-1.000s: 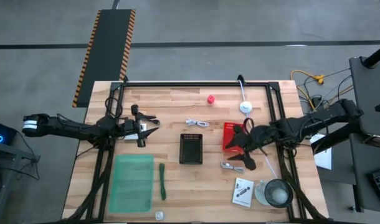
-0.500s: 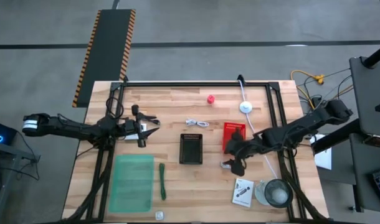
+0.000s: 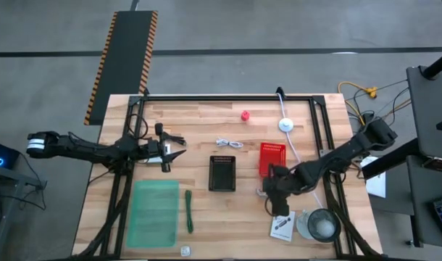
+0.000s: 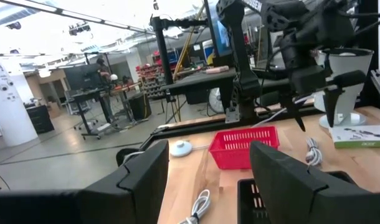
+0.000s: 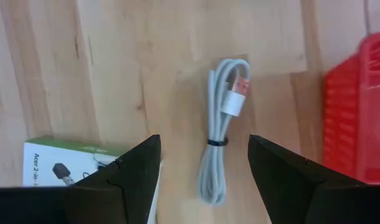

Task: Pick and place items into bin
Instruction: Put the bottom white charger cable into the green bin

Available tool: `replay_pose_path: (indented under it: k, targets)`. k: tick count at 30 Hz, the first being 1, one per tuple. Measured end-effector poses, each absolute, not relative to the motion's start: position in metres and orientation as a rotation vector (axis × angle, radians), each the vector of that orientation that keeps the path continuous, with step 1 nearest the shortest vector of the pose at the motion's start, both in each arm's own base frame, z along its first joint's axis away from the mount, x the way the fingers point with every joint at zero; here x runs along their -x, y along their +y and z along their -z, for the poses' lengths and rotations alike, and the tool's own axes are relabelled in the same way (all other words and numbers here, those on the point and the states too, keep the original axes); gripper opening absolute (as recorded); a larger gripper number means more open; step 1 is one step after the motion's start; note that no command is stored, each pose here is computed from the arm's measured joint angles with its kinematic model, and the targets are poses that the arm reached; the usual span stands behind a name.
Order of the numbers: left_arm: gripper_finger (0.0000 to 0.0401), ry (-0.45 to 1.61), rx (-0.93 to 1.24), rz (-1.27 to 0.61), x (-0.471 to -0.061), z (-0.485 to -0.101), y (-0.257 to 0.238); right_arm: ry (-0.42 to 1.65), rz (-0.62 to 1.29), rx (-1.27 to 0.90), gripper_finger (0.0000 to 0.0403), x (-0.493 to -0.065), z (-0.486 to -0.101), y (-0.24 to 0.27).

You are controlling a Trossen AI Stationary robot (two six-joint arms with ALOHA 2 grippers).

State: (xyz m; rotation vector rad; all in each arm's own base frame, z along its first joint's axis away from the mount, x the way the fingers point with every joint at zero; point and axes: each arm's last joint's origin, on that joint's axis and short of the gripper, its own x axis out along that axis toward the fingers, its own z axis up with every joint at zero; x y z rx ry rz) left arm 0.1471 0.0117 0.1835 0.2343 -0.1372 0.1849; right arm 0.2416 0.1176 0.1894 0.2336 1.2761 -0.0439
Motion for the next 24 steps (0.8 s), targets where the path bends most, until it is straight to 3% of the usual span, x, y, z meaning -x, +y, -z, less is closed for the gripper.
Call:
replay_pose_path:
  k: [24]
  targets:
    - [0.0208,-0.138,-0.234,-0.186,-0.147,-0.183,0.012,1.484,0.120,-0.120,0.0226,-0.246,-0.142,0.128]
